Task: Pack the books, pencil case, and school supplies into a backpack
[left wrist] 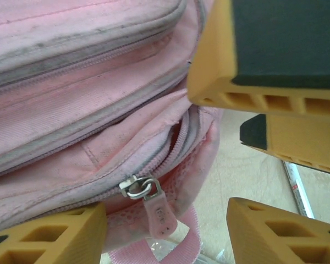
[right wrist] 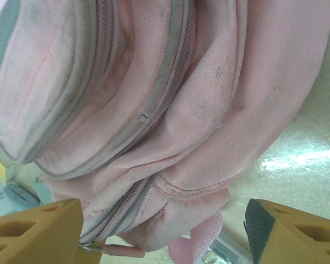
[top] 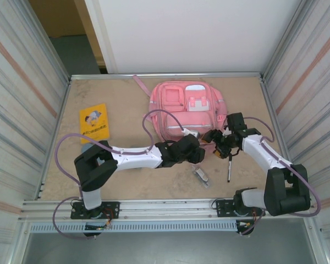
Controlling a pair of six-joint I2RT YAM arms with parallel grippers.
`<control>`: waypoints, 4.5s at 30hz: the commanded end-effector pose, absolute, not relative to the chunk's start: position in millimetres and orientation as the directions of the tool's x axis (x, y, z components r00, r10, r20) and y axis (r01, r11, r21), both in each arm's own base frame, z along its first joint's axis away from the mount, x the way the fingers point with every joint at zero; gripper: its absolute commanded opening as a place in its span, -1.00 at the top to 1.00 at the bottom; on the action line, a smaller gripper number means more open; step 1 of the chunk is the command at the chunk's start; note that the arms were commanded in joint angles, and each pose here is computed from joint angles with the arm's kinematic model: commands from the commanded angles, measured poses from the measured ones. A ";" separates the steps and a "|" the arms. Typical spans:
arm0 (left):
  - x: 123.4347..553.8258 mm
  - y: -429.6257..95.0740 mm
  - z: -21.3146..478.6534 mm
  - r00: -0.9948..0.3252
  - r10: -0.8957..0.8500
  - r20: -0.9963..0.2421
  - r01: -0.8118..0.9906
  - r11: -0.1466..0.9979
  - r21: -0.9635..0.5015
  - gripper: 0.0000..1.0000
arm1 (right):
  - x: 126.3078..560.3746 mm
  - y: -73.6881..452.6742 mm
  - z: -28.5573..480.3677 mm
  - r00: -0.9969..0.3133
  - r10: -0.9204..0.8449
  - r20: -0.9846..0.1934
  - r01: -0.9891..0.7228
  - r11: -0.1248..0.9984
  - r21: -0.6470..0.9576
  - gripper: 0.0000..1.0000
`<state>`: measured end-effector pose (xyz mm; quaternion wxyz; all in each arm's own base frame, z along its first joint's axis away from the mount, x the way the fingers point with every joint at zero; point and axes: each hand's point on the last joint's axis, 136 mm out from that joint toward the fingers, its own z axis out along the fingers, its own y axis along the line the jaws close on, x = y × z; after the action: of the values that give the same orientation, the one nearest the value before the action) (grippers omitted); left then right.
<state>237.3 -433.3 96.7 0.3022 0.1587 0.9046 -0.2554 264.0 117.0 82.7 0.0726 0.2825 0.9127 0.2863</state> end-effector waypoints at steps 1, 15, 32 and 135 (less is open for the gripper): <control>244.5 -428.1 83.2 -0.786 0.077 -0.614 0.351 0.872 -0.340 -0.15 | 261.1 116.7 88.4 -0.837 0.547 0.023 0.452 0.666 0.593 -0.50; 238.2 -436.7 97.2 -0.761 0.106 -0.640 0.394 0.859 -0.327 0.84 | 252.1 114.2 110.2 -0.847 0.531 -0.015 0.410 0.672 0.617 -0.34; 206.2 -446.9 147.4 -0.669 0.216 -0.712 0.619 0.692 -0.372 1.00 | 244.0 154.5 85.1 -0.805 0.564 0.184 0.545 0.580 0.606 -0.60; 322.7 -263.2 135.6 -0.851 -0.110 -0.514 0.172 0.866 -0.470 -0.21 | 249.7 123.1 125.7 -0.934 0.188 -0.303 0.058 0.918 0.392 -0.26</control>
<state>350.3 -227.0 124.1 0.3072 0.0015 0.9329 -0.1881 247.6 147.2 123.7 0.1395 0.1000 0.9536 0.2472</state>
